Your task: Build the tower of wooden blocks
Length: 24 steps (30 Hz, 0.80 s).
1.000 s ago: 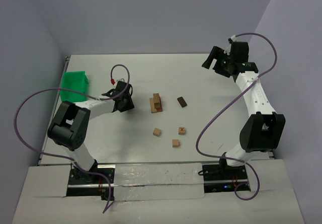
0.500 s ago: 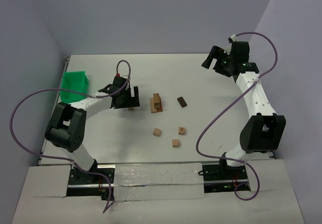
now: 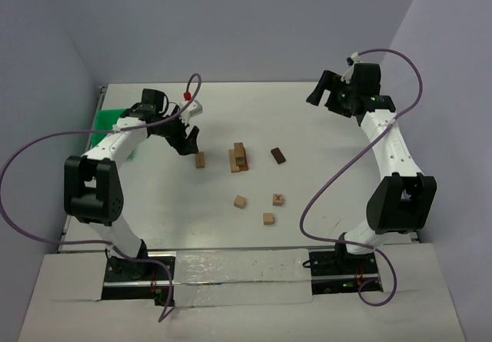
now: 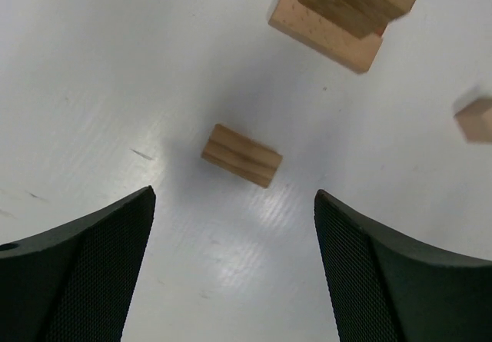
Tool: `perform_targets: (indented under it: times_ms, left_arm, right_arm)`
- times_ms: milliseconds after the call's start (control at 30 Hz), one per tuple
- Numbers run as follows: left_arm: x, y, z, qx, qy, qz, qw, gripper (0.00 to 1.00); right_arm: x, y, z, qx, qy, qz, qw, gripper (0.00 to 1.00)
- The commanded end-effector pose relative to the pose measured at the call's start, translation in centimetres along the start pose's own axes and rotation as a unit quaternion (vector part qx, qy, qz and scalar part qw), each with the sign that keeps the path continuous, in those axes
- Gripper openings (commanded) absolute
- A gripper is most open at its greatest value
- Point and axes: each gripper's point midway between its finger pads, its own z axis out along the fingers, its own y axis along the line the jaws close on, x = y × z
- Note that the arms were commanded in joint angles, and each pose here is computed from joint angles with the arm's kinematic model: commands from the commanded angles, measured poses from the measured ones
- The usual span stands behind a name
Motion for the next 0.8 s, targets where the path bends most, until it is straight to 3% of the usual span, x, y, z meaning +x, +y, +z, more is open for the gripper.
perform_targets:
  times_ms: [0,267,767]
  left_arm:
    - [0.4,-1.6,0.6,0.121,-0.035,0.15,0.981,0.93]
    - [0.4,0.2,3.6,0.097,-0.068,0.197,0.973,0.93]
    - [4.3,-1.2,8.2,0.089,-0.025,0.227,0.97,0.88]
  right_arm:
    - [-1.0,0.5,-0.7,-0.012,-0.024,-0.014,1.0,1.0]
    - [-0.8,0.1,-0.5,-0.004,-0.021,-0.018,1.0,1.0]
    - [-0.1,-0.2,0.5,-0.007,-0.002,-0.017,1.0,1.0]
